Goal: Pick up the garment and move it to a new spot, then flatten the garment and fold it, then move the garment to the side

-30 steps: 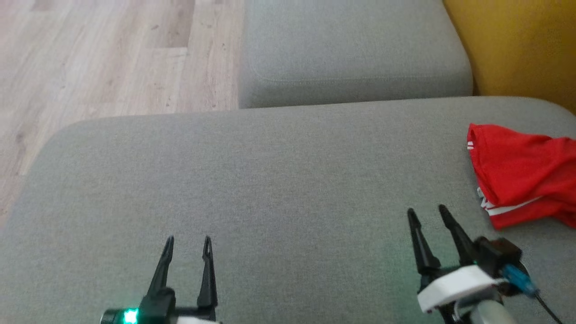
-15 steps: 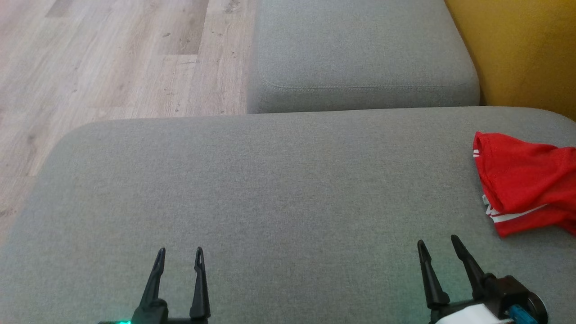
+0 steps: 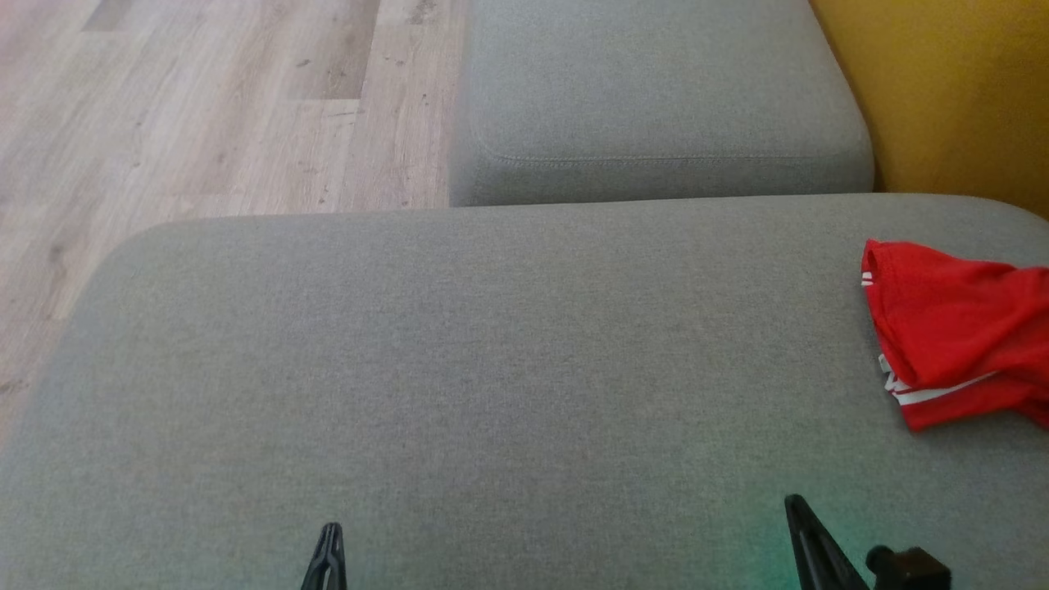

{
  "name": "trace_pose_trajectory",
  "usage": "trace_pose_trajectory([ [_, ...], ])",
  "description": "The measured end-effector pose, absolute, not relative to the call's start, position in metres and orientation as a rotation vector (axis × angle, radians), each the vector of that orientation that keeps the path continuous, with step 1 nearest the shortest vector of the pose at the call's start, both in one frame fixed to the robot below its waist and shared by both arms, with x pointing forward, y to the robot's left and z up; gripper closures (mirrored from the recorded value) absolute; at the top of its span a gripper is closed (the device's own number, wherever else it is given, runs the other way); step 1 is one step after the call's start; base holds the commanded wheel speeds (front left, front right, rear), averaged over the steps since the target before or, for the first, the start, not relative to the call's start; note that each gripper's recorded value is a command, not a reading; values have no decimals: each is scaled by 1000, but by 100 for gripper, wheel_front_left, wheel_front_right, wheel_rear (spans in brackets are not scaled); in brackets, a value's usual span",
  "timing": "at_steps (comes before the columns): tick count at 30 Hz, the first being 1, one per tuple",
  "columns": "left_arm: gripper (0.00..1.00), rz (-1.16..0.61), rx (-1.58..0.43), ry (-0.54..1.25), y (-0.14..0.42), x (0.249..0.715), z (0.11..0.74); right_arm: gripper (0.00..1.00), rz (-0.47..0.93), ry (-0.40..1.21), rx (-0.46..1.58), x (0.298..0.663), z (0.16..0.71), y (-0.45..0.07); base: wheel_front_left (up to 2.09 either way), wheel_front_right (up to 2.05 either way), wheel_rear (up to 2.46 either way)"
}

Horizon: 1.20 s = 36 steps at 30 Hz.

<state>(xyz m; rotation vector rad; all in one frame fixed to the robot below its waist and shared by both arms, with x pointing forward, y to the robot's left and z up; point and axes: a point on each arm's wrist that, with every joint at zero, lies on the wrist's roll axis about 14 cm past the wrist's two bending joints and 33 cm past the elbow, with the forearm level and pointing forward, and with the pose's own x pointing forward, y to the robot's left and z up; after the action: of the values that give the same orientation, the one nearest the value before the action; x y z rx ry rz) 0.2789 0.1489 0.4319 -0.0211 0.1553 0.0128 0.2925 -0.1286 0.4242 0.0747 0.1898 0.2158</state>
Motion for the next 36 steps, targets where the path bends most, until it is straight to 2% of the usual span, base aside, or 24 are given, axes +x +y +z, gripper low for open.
trace_pose_trajectory([
  [36, 100, 90, -467, 237, 162, 300, 426, 100, 47, 214, 505, 313, 430, -154, 0, 0, 0],
])
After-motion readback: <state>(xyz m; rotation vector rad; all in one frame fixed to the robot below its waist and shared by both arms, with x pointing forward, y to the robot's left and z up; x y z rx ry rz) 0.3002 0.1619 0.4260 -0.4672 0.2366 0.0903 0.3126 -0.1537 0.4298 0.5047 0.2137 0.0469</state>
